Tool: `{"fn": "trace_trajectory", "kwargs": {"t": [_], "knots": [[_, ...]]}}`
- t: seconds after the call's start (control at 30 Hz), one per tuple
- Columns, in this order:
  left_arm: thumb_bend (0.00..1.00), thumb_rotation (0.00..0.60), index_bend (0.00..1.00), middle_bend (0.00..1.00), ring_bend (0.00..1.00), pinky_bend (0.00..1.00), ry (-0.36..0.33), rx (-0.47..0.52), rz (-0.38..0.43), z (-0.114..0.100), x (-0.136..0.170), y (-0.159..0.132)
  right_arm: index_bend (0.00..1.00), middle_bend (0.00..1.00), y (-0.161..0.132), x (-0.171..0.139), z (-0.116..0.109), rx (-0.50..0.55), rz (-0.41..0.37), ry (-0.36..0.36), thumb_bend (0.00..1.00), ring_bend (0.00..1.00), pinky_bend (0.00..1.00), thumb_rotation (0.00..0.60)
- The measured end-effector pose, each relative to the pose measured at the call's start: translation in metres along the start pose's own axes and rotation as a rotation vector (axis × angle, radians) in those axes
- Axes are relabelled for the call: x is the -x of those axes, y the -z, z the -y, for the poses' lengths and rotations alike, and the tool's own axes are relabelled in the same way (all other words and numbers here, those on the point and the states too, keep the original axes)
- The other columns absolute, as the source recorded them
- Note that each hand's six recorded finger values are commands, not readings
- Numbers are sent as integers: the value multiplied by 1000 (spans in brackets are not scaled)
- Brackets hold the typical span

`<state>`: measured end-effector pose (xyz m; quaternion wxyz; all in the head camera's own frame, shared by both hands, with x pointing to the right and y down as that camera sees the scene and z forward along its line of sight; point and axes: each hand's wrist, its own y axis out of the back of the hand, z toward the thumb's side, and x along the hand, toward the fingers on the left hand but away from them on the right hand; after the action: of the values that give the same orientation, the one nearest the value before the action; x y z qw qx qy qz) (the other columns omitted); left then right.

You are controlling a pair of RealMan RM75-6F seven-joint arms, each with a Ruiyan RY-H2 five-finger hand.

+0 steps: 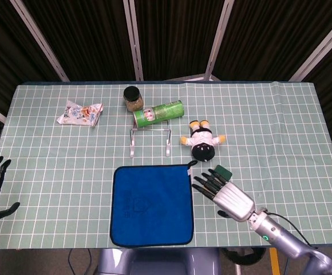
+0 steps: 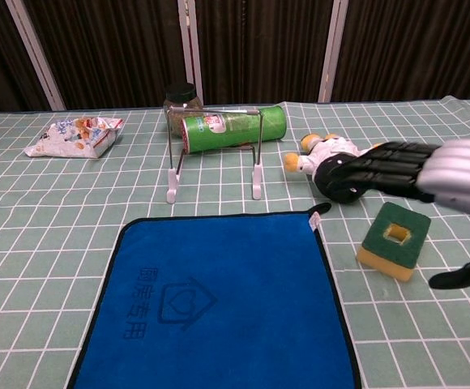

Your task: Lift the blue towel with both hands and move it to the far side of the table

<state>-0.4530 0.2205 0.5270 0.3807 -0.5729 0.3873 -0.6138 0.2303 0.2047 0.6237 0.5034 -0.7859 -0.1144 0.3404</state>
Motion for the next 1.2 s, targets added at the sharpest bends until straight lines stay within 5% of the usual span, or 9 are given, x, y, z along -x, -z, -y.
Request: {"fn": "trace_trajectory", "kwargs": {"t": [0.23, 0.47, 0.73, 1.2], "knots": [[6, 600, 0, 0, 0, 0, 2, -18, -27, 3, -1, 5, 26, 0, -21, 58, 22, -66, -156, -45, 0, 0, 0, 600], [6, 600, 0, 0, 0, 0, 8, -24, -33, 6, -2, 5, 25, 0, -28, 87, 40, -161, -229, -54, 0, 0, 0, 600], [5, 600, 0, 0, 0, 0, 20, -24, -37, 8, -4, 6, 25, 0, -22, 97, 50, -247, -240, -69, 0, 0, 0, 600], [6, 600, 0, 0, 0, 0, 25, -29, -39, 10, -5, 4, 25, 0, -22, 104, 53, -224, -217, -60, 0, 0, 0, 600]]}}
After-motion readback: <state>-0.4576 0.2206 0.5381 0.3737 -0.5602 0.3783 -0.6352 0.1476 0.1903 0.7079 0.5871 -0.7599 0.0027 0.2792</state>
